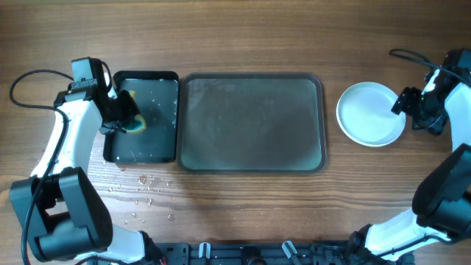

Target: Clean dirty plates on tray and stack at the side

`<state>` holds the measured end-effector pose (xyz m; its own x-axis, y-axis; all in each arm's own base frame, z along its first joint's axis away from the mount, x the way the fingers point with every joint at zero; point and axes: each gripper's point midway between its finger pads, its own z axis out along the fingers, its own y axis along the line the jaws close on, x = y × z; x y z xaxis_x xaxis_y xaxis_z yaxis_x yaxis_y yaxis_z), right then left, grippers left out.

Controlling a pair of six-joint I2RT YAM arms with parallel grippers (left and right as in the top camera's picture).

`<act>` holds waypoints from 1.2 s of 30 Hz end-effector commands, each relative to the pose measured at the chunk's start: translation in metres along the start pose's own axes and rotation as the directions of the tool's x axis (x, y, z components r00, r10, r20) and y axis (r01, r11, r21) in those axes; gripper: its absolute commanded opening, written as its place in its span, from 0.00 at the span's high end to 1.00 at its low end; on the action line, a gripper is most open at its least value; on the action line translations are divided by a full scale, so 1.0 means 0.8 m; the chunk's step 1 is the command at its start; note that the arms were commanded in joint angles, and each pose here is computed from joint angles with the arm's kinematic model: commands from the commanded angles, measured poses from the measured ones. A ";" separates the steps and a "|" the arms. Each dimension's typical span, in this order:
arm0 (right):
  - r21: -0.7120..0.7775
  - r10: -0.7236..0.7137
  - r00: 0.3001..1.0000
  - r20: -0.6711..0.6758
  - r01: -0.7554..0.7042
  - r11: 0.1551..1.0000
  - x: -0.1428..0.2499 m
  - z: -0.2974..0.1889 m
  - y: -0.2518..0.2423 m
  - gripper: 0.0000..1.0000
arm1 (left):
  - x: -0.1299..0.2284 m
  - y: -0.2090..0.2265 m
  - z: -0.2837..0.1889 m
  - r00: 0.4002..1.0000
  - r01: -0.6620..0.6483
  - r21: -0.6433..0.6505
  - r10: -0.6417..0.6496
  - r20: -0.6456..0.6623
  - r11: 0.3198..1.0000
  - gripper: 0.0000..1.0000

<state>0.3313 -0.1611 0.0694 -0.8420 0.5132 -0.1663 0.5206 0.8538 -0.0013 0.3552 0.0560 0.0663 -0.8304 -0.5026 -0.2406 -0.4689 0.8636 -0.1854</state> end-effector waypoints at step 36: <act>-0.358 -0.116 0.993 -0.016 0.103 0.928 0.033 0.071 0.060 0.58 | -0.001 0.001 -0.003 1.000 -0.020 0.001 0.020 0.010 1.000 0.96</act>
<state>0.3399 -0.1238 0.0109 -0.8873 0.4340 -0.1559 0.3819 0.8810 0.2792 0.3552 0.0560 0.0663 -0.8304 -0.5026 -0.2406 -0.4689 0.8636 -0.1854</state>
